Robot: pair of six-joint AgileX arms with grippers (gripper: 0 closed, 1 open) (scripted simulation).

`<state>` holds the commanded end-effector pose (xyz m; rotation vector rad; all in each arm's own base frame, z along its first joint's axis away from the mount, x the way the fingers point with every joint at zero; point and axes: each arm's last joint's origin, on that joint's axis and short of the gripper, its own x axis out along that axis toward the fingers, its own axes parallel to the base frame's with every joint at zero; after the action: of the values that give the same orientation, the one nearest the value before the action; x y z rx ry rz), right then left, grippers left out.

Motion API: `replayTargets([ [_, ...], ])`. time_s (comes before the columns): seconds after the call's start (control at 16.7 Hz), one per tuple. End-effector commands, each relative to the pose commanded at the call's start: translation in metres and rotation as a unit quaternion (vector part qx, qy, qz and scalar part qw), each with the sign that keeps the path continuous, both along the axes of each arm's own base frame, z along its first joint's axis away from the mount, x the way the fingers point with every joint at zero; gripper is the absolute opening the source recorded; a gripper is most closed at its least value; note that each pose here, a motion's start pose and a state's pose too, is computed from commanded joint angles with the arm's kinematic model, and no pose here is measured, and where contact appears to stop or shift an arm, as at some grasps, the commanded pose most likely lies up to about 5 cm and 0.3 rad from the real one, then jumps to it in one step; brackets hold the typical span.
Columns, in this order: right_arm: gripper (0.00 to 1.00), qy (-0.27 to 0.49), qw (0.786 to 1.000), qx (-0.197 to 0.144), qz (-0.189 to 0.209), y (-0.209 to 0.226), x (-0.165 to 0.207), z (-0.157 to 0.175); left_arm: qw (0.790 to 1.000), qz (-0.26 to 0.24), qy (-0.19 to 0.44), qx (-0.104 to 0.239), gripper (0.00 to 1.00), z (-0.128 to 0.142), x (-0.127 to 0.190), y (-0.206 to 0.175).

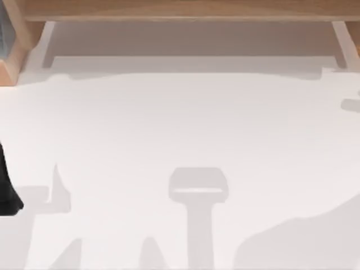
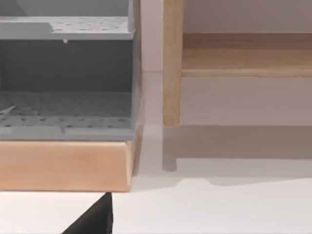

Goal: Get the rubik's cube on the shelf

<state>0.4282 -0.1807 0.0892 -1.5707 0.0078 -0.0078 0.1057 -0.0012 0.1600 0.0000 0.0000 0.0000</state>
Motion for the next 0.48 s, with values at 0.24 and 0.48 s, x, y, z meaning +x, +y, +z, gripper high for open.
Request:
replayTargets([
  [0.24,0.25,0.000,1.000,0.000,0.000,0.0000,0.0000,0.0000,1.000,0.000,0.000,0.000,1.00,0.0000,0.0000,0.0000],
  [0.48,0.00,0.000,1.000,0.000,0.000,0.0000,0.0000,0.0000,1.000,0.000,0.000,0.000,1.00,0.0000,0.0000,0.0000],
])
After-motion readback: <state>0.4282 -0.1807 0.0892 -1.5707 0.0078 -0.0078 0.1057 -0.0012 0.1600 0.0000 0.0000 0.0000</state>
